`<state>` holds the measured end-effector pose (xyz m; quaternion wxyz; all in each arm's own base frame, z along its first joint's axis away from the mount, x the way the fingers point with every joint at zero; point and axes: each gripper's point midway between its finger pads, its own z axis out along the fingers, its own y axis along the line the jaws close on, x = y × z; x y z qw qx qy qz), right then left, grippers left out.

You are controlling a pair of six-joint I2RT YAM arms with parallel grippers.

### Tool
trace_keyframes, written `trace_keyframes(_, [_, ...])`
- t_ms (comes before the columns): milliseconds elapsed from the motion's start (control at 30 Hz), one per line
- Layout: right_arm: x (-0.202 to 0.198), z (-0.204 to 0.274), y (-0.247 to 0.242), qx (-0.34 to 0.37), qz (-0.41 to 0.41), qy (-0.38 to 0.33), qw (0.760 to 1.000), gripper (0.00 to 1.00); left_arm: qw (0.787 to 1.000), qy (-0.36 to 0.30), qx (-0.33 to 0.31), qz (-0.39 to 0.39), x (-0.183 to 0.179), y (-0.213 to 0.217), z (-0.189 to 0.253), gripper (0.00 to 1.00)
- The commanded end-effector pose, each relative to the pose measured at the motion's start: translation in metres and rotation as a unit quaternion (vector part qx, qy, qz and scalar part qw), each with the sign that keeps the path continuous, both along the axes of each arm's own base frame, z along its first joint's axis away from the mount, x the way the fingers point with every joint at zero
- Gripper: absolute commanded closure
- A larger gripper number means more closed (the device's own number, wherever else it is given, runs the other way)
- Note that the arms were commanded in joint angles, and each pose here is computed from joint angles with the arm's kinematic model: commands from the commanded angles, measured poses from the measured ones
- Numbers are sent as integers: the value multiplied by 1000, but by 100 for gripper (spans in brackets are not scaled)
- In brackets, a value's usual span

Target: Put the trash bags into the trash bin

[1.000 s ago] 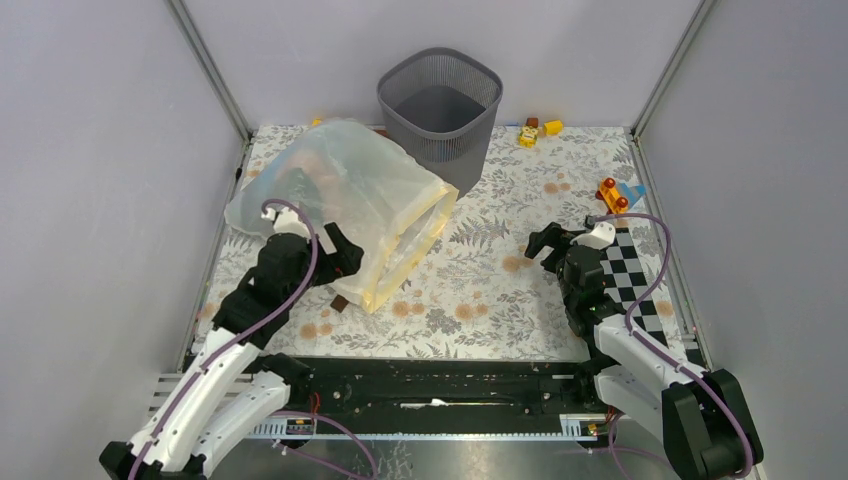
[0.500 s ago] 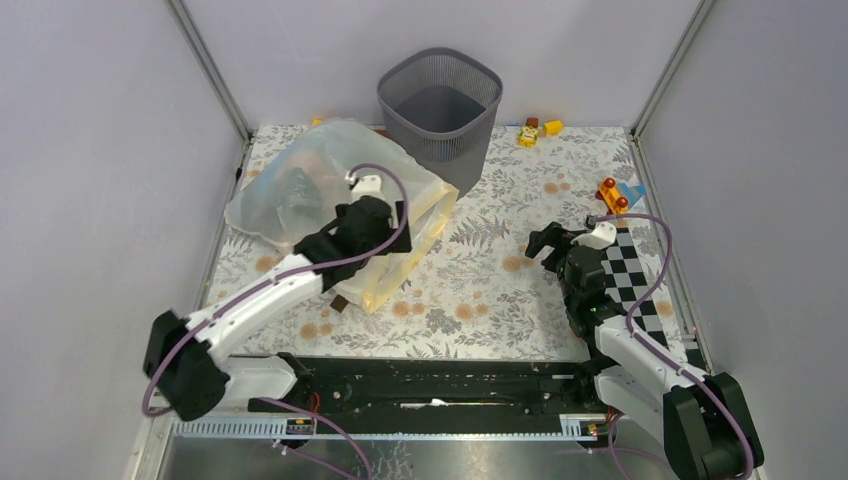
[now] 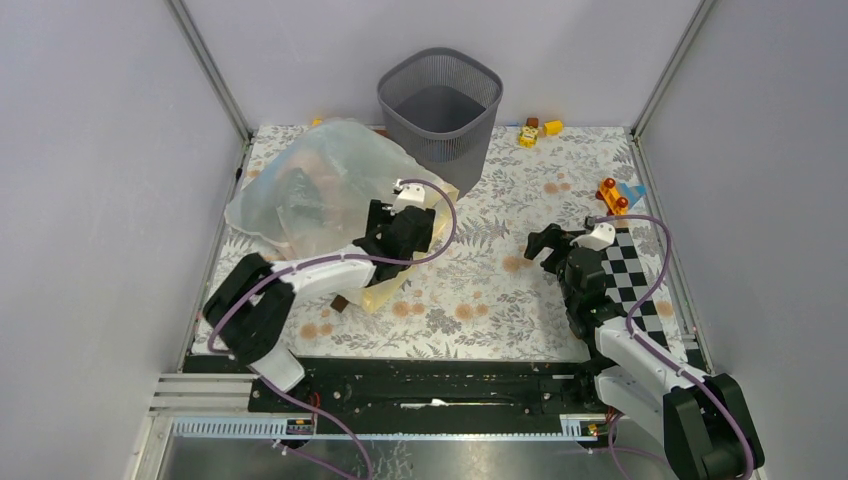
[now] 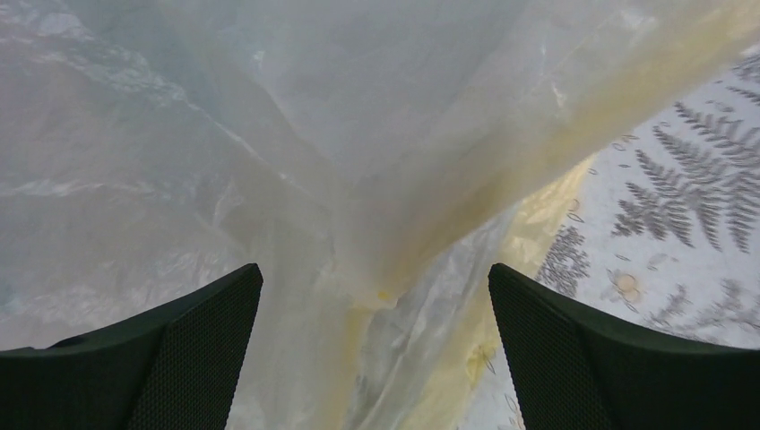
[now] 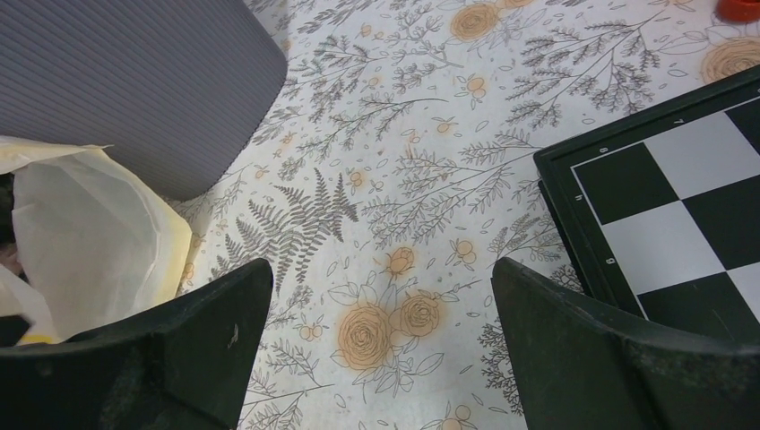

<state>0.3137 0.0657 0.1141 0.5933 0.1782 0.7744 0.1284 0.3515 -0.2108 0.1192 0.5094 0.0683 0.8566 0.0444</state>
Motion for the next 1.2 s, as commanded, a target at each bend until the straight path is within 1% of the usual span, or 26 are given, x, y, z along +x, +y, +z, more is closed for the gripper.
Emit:
trace_keyframes(0, [4,12,9,13,17,-25,999,0,998,-44,10,33,39,-2,-2,1])
trace_keyframes(67, [4,13,8,12,16,-24,1000,0,998,-37,23,43,50,1,-13,3])
trace_keyframes(100, [3,12,8,12,16,-24,1000,0,998,-35,27,46,55,2,-16,6])
trace_keyframes(133, [3,13,8,13,17,-27,999,0,998,-30,28,46,61,2,-19,13])
trace_keyframes(167, [3,14,8,13,18,-28,999,0,998,-19,31,50,64,6,-26,23])
trace_keyframes(267, [1,16,9,15,23,-33,999,0,997,-6,29,71,68,18,-24,69])
trace_keyframes(333, [0,19,16,15,44,-36,998,0,996,-13,33,79,62,26,-8,98])
trace_keyframes(367, [-1,22,23,16,64,-37,997,0,996,-12,34,85,57,31,1,100])
trace_keyframes(400, [-4,25,35,19,100,-41,994,2,995,-13,29,91,51,35,13,100])
trace_keyframes(467, [-10,34,52,39,145,-73,986,5,994,-11,25,104,39,46,34,100])
trace_keyframes(533, [-13,39,66,54,173,-91,979,12,993,-11,20,118,29,57,54,100])
trace_keyframes(600, [-17,48,92,63,214,-96,970,18,993,-5,17,120,21,61,71,100])
trace_keyframes(700, [-22,61,130,74,264,-103,956,30,994,22,4,108,16,55,92,100])
trace_keyframes(767, [-25,67,152,74,286,-101,950,40,994,48,10,95,12,51,101,100])
trace_keyframes(800, [-25,66,160,76,288,-95,950,43,994,55,17,91,11,51,106,100])
trace_keyframes(900, [-32,72,184,106,295,-104,944,48,993,78,40,74,12,55,119,100])
trace_keyframes(1067, [-38,72,226,131,291,-106,942,51,987,101,98,74,12,75,131,100])
trace_keyframes(1100, [-39,70,237,131,293,-105,941,54,987,102,102,73,10,79,131,100])
trace_keyframes(1167, [-39,67,257,127,297,-99,941,67,986,110,107,70,8,84,127,100])
